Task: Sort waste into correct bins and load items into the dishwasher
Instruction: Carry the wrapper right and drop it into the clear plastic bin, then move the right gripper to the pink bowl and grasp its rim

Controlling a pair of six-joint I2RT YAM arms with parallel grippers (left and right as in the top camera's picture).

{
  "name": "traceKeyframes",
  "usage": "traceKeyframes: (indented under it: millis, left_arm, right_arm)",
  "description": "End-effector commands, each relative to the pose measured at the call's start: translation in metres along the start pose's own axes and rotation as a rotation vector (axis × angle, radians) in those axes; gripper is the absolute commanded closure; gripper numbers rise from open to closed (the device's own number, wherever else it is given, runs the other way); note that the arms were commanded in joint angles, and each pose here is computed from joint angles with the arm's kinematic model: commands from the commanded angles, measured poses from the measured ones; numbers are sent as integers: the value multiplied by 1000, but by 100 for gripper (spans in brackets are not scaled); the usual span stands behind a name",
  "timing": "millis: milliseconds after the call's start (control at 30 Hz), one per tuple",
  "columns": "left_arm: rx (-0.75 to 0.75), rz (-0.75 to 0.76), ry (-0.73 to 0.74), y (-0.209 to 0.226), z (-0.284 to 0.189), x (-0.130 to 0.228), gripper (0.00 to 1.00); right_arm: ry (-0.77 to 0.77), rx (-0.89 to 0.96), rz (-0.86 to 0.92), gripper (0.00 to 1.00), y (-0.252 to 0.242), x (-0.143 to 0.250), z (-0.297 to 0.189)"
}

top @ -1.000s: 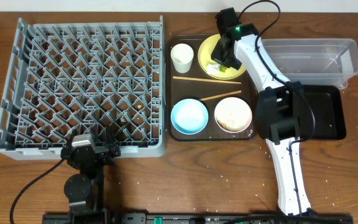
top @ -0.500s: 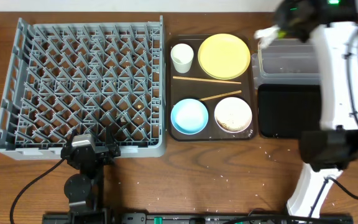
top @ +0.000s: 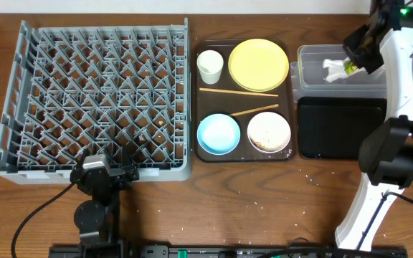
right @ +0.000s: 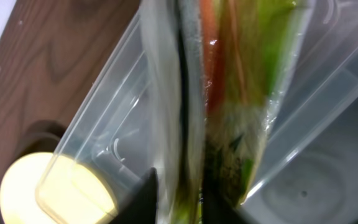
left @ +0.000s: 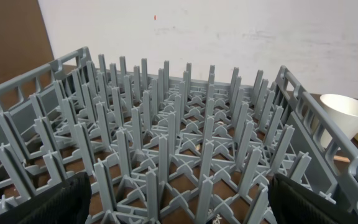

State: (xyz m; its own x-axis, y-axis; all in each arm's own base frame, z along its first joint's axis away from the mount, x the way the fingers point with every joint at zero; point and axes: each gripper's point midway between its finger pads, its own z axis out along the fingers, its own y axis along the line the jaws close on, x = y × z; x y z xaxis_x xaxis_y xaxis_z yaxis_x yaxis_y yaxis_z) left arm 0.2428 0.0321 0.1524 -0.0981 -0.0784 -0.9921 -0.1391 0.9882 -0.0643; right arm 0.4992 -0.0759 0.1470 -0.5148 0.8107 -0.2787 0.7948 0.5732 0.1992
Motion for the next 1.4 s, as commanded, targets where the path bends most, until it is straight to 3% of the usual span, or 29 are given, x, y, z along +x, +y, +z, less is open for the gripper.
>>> traceKeyframes:
  millis: [0, 67, 133, 300, 433, 600, 800, 1033, 1367]
  left_arm:
    - [-9, 14, 47, 2, 1, 16, 8]
    - [-9, 14, 47, 2, 1, 16, 8]
    - [-9, 14, 47, 2, 1, 16, 8]
    - [-8, 14, 46, 2, 1, 16, 8]
    - [-9, 14, 47, 2, 1, 16, 8]
    - [-9, 14, 47, 2, 1, 16, 8]
    - [-9, 14, 47, 2, 1, 16, 8]
    - [-9, 14, 47, 2, 1, 16, 8]
    - [-9, 14, 47, 2, 1, 16, 8]
  right_arm:
    - [-35, -26, -67, 69, 8, -6, -4]
    - [-49, -70, -149, 70, 17, -9, -8]
    - [-43, -156, -283, 64, 33, -7, -21]
    - [-24, -338, -454, 58, 57, 9, -82]
    - [69, -416, -607, 57, 53, 56, -129]
    - [257, -351, -808, 50, 32, 132, -149]
    - [397, -282, -985, 46, 34, 214, -131]
    - [403, -202, -1019, 53, 42, 285, -69]
    - [369, -101, -1089, 60, 12, 328, -2]
